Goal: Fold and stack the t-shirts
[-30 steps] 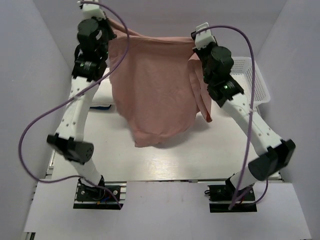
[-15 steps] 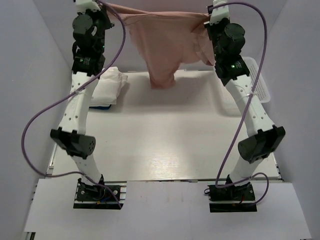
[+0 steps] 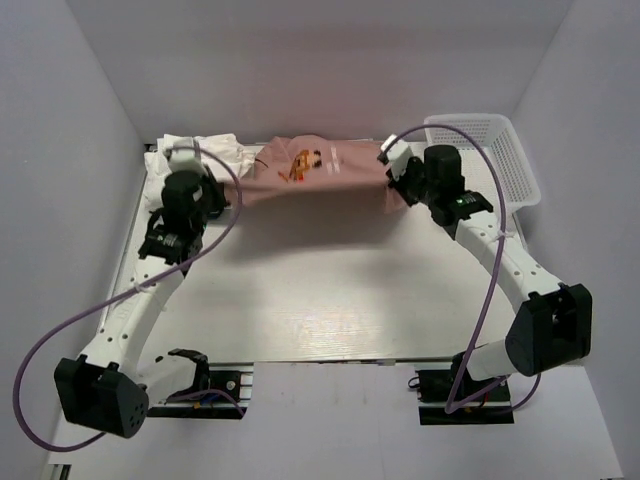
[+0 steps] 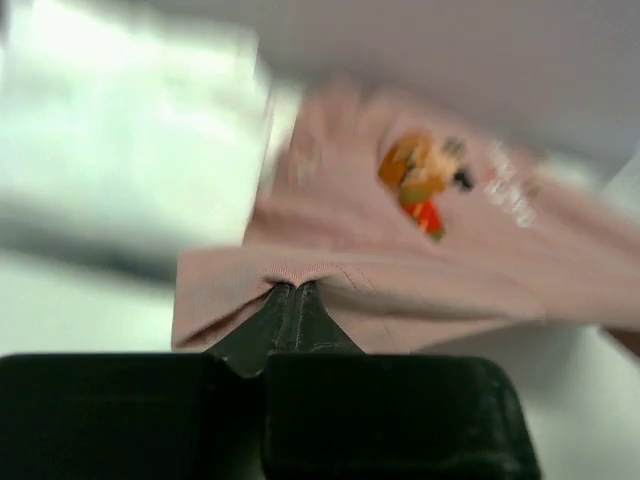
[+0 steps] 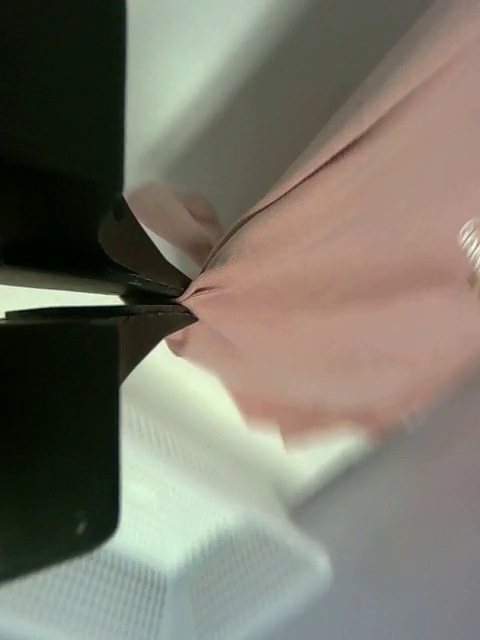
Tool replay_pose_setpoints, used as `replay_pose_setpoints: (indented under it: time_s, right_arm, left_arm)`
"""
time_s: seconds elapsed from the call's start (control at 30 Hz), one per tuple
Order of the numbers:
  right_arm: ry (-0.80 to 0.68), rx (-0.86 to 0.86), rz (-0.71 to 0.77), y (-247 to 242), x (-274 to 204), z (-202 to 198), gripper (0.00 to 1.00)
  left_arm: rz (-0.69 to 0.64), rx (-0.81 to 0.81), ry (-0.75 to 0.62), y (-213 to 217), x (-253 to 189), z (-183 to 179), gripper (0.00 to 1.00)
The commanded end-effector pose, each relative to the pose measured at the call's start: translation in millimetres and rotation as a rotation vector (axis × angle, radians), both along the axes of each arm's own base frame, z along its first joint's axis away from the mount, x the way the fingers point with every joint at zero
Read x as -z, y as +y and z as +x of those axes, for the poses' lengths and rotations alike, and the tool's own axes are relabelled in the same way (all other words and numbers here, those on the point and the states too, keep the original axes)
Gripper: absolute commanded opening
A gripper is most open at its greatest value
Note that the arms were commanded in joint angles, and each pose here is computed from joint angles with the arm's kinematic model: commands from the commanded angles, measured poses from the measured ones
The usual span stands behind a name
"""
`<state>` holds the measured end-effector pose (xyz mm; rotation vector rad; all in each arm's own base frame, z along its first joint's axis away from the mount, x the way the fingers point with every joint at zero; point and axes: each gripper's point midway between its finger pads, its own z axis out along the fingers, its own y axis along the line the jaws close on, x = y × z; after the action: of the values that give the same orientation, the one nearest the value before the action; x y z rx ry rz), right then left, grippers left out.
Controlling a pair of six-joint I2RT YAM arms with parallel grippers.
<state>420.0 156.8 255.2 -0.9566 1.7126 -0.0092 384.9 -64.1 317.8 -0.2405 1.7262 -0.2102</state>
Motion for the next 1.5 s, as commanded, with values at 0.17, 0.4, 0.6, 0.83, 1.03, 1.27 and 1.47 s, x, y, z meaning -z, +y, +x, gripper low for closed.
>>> replay_pose_setpoints:
  time_s: [0.17,0.4,0.6,0.83,1.03,1.27,1.47]
  right_arm:
    - [0.610,-0.386,0.123,46,100,-141,0.25]
    - [0.741,-0.416,0.156,54,101,-179,0.90]
    - [0.544,-0.057,0.252,31,68,-131,0.90]
    - [0.675,0.639,0.432,-31,105,-127,0.90]
    - [0.923,0.843,0.433,-48,175,-168,0.90]
    - [1.033,0.807,0.414,-38,211,-166,0.88]
    - [1.053,0.864,0.353,-44,232,-158,0.49]
  left_arm:
    - [-0.237,-0.084,0.500,5,137,-124,0.00]
    - [-0.263,0.005,0.726,-12,164,-167,0.89]
    - [-0.201,-0.008,0.639,-4,112,-145,1.00]
    - [-0.236,0.145,0.486,-33,105,-103,1.00]
    - [-0.204,0.121,0.616,-35,174,-86,1.00]
    - [-0.205,0.035,0.666,-22,244,-84,1.00]
    - [-0.228,0.006,0.772,-22,275,-100,1.00]
